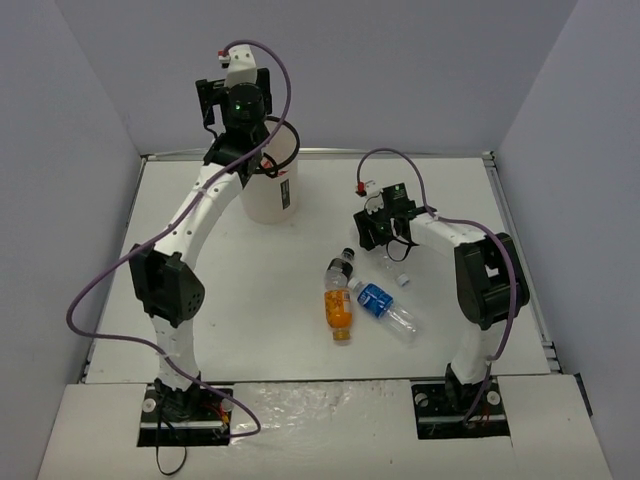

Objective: Put the plastic bottles in the bin

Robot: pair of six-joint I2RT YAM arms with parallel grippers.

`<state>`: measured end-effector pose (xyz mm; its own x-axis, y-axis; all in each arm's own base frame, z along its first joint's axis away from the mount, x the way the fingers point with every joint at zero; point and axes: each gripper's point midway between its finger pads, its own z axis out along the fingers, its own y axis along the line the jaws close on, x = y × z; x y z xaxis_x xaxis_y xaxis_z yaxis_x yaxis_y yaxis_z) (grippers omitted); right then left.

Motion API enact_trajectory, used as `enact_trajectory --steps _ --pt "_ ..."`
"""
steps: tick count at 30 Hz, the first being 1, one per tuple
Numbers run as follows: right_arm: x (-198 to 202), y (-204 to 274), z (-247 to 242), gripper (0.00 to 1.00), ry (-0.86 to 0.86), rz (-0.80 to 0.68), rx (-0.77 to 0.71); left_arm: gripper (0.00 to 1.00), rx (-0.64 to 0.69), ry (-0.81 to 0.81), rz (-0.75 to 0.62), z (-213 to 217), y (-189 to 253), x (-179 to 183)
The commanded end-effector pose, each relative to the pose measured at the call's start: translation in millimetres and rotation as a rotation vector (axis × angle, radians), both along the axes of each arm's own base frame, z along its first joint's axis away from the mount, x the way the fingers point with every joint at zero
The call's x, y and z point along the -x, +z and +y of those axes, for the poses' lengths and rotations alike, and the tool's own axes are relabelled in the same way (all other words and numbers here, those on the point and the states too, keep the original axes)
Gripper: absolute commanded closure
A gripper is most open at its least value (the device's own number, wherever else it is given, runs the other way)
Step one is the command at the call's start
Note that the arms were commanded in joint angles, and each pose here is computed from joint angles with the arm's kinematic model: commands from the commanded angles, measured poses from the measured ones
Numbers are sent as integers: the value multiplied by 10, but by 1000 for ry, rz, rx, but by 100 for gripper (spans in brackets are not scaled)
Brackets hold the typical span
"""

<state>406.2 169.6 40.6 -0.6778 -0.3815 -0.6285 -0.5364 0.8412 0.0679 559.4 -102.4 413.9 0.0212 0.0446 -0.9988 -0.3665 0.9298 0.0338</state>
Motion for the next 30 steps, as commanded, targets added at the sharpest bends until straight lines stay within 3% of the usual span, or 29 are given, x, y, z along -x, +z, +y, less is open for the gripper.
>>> enact_trajectory --steps 1,8,9,10,14,18,25,30 --pt "-252 618 76 76 -14 -171 -34 3 114 -72 -148 165 945 585" --pt "-386 1453 132 90 -12 -366 -101 3 178 -127 -53 313 638 1254" --pt "-417 1593 154 90 -9 -398 -110 3 223 -141 -98 372 746 1461" --pt "-422 1744 161 91 -8 -431 -120 3 221 -153 -45 352 442 1499" --pt "-481 2429 329 95 18 -583 -218 3 320 -214 -57 391 195 1923" --pt "-502 3259 561 96 51 -772 -387 3 360 -281 -19 325 -90 2121" --pt "-454 4930 1005 97 109 -1193 -903 3 415 -273 142 275 -735 2236" --pt "-742 5019 1673 99 105 -1221 -1043 3 445 -324 251 108 -1124 2240"
